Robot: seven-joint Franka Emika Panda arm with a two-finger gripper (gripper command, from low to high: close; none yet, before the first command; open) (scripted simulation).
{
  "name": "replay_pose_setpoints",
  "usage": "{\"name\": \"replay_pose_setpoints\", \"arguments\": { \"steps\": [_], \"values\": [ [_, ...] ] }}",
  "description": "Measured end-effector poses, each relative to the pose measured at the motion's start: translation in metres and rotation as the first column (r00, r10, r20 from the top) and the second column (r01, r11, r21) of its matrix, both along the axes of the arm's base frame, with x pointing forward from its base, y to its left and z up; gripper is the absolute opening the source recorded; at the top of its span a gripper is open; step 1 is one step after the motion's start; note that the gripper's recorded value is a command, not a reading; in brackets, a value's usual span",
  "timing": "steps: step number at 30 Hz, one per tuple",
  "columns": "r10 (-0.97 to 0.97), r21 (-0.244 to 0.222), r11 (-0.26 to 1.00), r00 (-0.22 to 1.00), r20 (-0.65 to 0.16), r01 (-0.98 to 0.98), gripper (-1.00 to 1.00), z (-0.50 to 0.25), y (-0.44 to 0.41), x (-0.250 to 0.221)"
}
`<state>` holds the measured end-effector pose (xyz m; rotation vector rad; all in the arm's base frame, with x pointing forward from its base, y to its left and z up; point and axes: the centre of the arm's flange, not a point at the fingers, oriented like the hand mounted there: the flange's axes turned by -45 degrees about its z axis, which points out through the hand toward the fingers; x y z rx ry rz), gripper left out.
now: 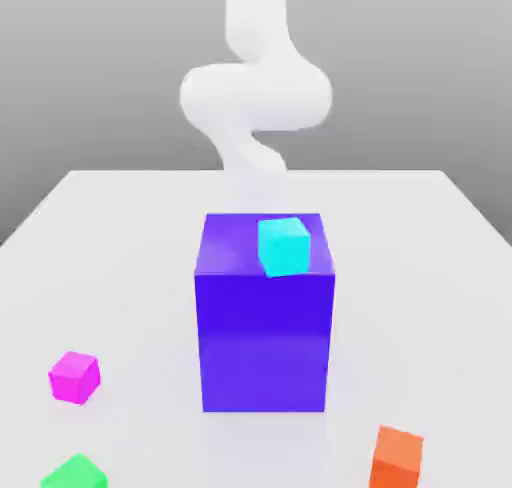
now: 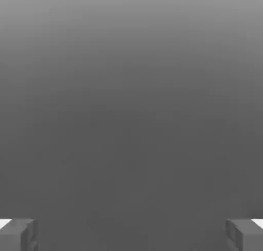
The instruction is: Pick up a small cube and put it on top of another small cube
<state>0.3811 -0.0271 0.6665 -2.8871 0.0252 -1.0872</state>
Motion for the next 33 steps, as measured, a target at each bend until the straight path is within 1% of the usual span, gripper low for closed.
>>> {"name": "replay_pose_setpoints", "arguments": {
  "steps": [4, 7, 11, 14, 16, 19, 22, 25, 26, 28, 33],
  "values": [
    [0.014, 0.069, 0.998, 0.992, -0.125, -0.006, 0.0, -0.082, -0.041, 0.044],
    [0.014, 0.107, 0.994, 0.977, -0.211, 0.009, 0.0, -0.145, -0.068, 0.064],
    [0.0, 0.135, 0.99, 0.947, -0.32, 0.046, 0.0, -0.231, -0.102, 0.074],
    [-0.023, 0.136, 0.987, 0.917, -0.398, 0.084, 0.0, -0.293, -0.127, 0.068],
    [-0.044, 0.126, 0.986, 0.893, -0.448, 0.112, 0.0, -0.332, -0.143, 0.059],
    [-0.096, 0.096, 0.981, 0.849, -0.52, 0.17, 0.0, -0.385, -0.174, 0.034],
    [-0.143, 0.046, 0.977, 0.799, -0.585, 0.208, 0.0, -0.429, -0.198, 0.004],
    [-0.192, -0.022, 0.972, 0.742, -0.642, 0.233, 0.0, -0.464, -0.219, -0.03],
    [-0.203, -0.036, 0.971, 0.733, -0.65, 0.236, 0.0, -0.472, -0.223, -0.036],
    [-0.212, -0.05, 0.97, 0.726, -0.654, 0.238, 0.0, -0.485, -0.227, -0.04],
    [-0.214, -0.055, 0.97, 0.724, -0.656, 0.238, 0.0, -0.521, -0.229, -0.041]
  ]
}}
